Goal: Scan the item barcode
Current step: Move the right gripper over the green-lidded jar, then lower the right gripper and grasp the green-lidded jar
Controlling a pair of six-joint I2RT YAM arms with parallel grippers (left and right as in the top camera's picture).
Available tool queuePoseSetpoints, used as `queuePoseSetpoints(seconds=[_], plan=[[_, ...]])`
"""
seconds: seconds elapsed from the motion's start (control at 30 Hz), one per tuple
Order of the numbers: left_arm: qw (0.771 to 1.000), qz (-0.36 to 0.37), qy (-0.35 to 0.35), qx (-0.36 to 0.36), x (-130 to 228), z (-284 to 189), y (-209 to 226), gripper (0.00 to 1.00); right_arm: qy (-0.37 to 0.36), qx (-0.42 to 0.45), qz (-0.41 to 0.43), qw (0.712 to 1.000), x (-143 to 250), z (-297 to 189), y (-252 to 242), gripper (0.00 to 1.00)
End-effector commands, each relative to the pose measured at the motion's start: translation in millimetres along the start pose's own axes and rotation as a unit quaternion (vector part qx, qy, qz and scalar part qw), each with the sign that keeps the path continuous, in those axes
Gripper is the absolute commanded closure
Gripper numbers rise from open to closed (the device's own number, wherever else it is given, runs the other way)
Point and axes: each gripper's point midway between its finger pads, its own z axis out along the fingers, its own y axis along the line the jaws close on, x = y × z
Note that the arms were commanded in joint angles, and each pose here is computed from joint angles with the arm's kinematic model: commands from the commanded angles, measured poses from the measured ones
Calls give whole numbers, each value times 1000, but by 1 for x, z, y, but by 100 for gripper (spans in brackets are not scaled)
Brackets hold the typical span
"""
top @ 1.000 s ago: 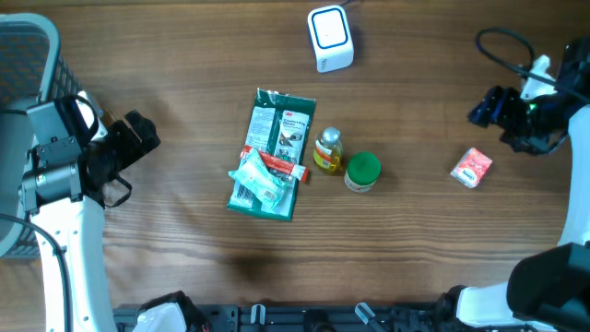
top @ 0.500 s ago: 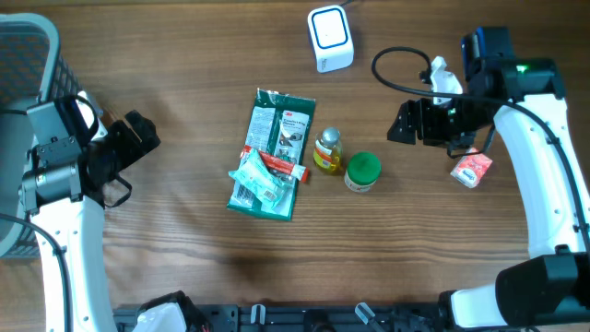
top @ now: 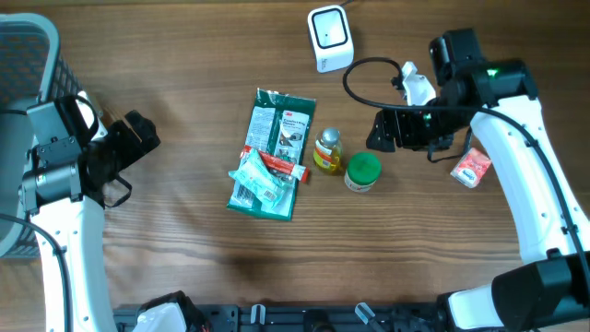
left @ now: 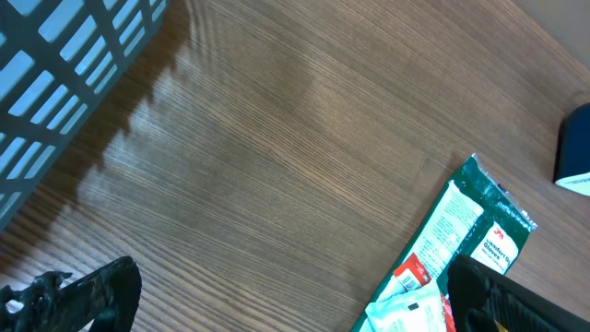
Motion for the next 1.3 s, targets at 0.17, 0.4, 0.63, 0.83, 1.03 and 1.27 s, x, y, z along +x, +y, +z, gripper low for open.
queuePoseSetpoints(seconds=[0.17, 0.4, 0.63, 0.83, 1.03, 1.27], plan=[[1000, 12, 0, 7, 0, 0, -3, 0, -11, 102, 4, 995, 6, 81, -35, 21], [1000, 12, 0, 7, 0, 0, -3, 0, -26, 164, -11, 986, 15, 113, -36, 22], [1000, 12, 0, 7, 0, 0, -3, 0, -24, 180, 8, 983, 19, 111, -42, 18], [1000, 12, 0, 7, 0, 0, -3, 0, -22, 180, 9, 983, 19, 111, -42, 18], [1000, 12, 0, 7, 0, 0, -3, 0, -19, 181, 9, 983, 21, 111, -42, 17], [1000, 11, 0, 7, 0, 0, -3, 0, -19, 181, 9, 983, 21, 111, -42, 14]])
